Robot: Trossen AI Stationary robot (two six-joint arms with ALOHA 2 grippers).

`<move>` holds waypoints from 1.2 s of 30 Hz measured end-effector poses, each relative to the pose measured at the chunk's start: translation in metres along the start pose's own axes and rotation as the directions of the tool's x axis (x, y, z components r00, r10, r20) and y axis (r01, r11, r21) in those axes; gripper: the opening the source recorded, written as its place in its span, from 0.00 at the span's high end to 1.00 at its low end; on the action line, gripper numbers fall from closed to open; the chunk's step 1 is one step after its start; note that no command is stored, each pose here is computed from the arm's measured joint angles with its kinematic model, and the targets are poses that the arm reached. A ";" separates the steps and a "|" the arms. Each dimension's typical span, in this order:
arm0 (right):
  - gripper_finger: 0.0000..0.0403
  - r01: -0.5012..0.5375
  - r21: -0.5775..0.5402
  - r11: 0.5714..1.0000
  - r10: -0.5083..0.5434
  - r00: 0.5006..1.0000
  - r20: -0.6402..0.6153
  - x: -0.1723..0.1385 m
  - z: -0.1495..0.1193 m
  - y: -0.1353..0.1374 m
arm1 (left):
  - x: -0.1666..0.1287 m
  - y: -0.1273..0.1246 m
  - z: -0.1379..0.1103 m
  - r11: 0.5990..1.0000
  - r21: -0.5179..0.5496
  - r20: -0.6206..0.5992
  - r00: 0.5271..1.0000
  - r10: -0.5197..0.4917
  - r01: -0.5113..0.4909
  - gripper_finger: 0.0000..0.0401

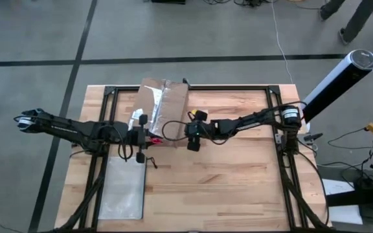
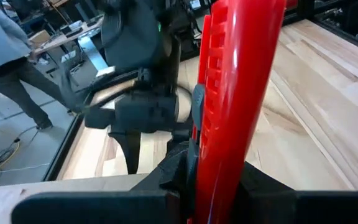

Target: Unpack boxes

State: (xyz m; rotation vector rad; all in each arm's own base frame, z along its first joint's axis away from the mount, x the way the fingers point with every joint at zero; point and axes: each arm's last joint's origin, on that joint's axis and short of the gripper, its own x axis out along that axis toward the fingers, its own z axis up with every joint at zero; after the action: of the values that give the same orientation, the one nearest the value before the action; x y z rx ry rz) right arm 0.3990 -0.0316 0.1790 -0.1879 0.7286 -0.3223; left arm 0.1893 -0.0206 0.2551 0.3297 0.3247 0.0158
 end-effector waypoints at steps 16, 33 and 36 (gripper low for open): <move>0.50 -0.050 -0.101 0.994 0.070 0.976 0.205 -0.034 0.062 0.022 | -0.001 0.000 -0.001 1.000 0.010 -0.004 1.000 0.000 0.000 0.92; 0.51 -0.163 -0.039 0.986 0.167 0.931 0.325 -0.021 0.072 0.010 | -0.021 0.007 0.006 1.000 0.015 0.072 0.997 0.027 -0.028 0.92; 0.51 -0.182 -0.025 0.983 0.180 0.923 0.341 -0.011 0.070 0.006 | -0.027 0.008 0.008 0.999 0.011 0.094 0.995 0.033 -0.034 0.92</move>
State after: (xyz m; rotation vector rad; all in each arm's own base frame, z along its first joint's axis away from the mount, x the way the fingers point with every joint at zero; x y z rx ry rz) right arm 0.4399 -0.0184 0.2358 -0.1627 0.3951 -0.1098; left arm 0.1665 -0.0171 0.2733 0.3478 0.2267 0.0315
